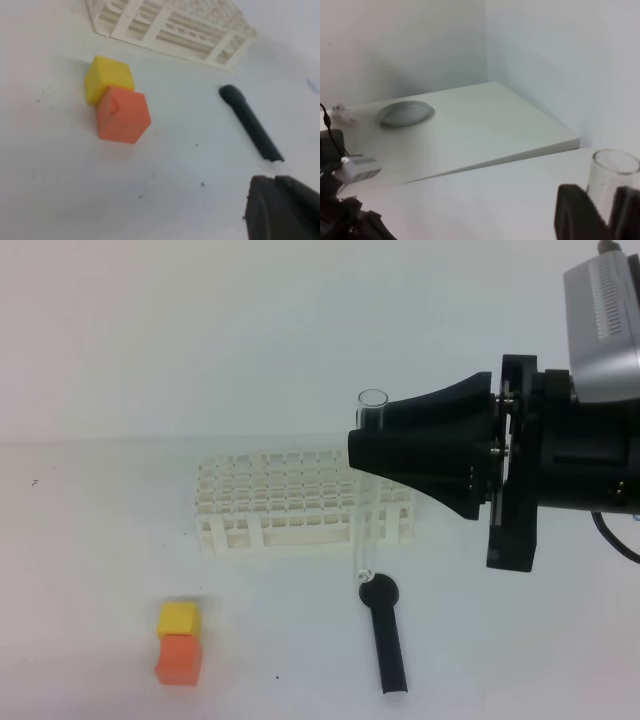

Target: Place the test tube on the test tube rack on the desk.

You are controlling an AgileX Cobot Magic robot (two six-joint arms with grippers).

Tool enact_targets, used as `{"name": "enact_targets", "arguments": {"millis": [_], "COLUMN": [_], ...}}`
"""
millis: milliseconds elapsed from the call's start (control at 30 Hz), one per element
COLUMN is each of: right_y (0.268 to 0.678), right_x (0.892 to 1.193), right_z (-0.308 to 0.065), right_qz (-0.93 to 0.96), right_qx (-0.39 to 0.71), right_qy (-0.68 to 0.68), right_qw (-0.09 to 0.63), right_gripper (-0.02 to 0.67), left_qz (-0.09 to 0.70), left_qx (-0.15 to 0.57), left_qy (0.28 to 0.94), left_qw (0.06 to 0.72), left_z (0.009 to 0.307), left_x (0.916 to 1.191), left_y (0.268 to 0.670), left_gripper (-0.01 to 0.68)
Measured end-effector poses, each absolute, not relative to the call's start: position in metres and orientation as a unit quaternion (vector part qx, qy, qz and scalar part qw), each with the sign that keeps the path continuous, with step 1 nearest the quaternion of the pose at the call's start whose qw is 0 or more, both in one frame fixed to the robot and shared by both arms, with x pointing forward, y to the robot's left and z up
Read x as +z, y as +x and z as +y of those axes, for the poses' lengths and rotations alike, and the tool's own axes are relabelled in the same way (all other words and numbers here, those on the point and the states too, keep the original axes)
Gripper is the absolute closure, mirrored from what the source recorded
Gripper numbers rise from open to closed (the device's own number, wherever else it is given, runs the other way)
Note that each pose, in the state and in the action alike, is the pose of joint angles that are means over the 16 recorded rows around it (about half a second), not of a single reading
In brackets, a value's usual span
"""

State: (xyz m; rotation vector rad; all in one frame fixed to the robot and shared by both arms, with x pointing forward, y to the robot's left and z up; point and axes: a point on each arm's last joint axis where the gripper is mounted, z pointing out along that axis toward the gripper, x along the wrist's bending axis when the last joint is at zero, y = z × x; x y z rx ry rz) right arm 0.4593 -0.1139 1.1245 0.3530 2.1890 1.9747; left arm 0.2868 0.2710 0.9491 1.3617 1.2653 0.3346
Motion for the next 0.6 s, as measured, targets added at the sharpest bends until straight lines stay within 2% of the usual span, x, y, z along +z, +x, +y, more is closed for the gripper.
{"name": "enact_targets", "arguments": {"millis": [333,600], "right_y": [0.461,0.475], "right_x": [1.124,1.119], "right_z": [-0.114,-0.120], "right_qz": [0.737,0.748], "right_qx": [0.658,0.624], "right_qy": [0.113,0.143], "right_qw": [0.102,0.177], "right_gripper": [0.524,0.524], "left_qz": [0.472,0.464], "left_qx": [0.212,0.218], "left_qy": [0.656,0.660], "left_qw": [0.550,0.548], "left_z": [0.272,0.272], "left_x": [0.946,0.947], "left_y": [0.286,0.286], "left_gripper": [0.667,0.667]}}
